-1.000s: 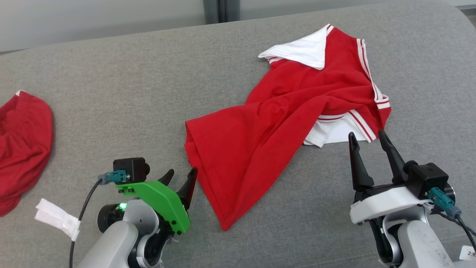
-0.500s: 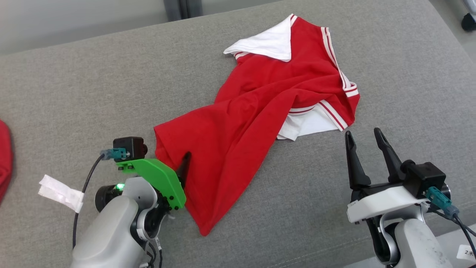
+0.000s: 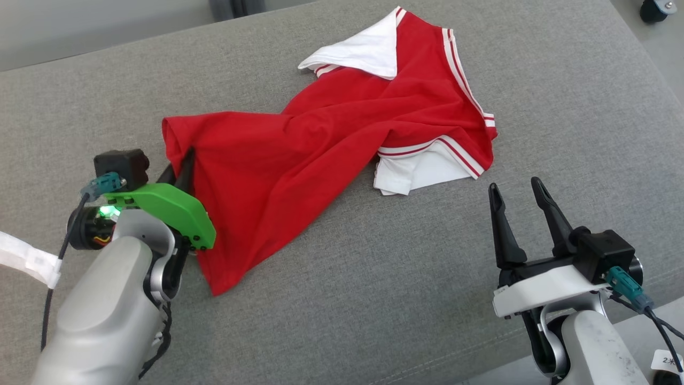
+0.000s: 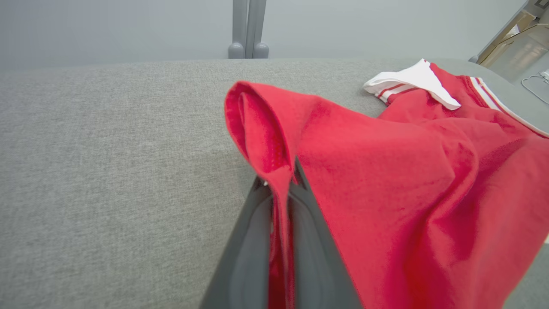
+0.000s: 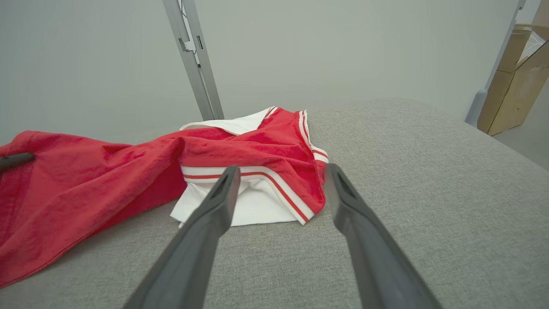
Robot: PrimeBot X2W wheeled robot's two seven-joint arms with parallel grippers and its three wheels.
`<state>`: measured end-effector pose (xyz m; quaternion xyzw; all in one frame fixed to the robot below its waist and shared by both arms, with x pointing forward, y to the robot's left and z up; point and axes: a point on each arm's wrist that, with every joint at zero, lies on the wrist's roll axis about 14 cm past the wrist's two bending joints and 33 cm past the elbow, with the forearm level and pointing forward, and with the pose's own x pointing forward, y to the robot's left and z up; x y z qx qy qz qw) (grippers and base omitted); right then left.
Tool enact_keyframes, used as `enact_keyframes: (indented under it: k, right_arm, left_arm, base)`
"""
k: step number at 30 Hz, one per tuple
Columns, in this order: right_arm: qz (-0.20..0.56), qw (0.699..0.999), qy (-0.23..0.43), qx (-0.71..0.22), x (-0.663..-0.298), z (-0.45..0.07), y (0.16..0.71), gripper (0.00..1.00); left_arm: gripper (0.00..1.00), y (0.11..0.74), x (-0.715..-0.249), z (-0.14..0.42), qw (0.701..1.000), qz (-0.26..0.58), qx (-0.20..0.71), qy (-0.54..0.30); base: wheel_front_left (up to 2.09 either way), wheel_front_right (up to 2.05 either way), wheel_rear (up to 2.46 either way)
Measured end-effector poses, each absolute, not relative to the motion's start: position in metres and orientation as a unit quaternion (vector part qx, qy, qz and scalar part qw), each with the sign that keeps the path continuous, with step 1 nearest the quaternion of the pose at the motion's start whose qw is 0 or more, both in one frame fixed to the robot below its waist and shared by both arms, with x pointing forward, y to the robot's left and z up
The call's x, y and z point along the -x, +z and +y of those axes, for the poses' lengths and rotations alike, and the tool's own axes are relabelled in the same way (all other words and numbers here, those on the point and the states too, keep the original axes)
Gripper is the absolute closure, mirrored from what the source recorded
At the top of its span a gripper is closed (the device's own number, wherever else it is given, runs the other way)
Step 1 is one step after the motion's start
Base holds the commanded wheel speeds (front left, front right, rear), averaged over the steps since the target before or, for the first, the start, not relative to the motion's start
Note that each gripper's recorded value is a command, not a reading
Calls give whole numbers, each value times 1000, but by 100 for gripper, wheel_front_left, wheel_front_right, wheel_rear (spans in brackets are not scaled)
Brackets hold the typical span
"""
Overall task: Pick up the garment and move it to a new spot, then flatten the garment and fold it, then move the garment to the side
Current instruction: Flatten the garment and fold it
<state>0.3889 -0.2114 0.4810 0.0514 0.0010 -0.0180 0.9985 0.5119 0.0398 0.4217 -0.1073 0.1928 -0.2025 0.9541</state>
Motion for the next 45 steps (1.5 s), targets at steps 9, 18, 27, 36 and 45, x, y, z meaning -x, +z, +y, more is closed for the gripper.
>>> enact_keyframes:
  k: [9,18,27,36,45]
  right_arm:
    - [4,999,-7,-44,-392,-205,480,0]
    - [7,999,1,-38,-394,-201,482,0]
    - [14,999,18,-32,-402,-190,484,0]
    - [102,994,13,-46,-409,-192,449,0]
    - [123,991,9,-51,-422,-193,441,0]
  left_arm:
    - [100,442,-551,59,967,150,67,-197]
    - [0,463,-557,70,978,82,83,-170]
    - [0,472,-511,78,973,44,170,-152]
    - [0,485,-449,107,976,-2,183,-118]
    - [0,490,-408,149,984,-20,162,-65]
  base:
    - [0,0,0]
    - [0,0,0]
    - [0,0,0]
    - [0,0,0]
    - [0,0,0]
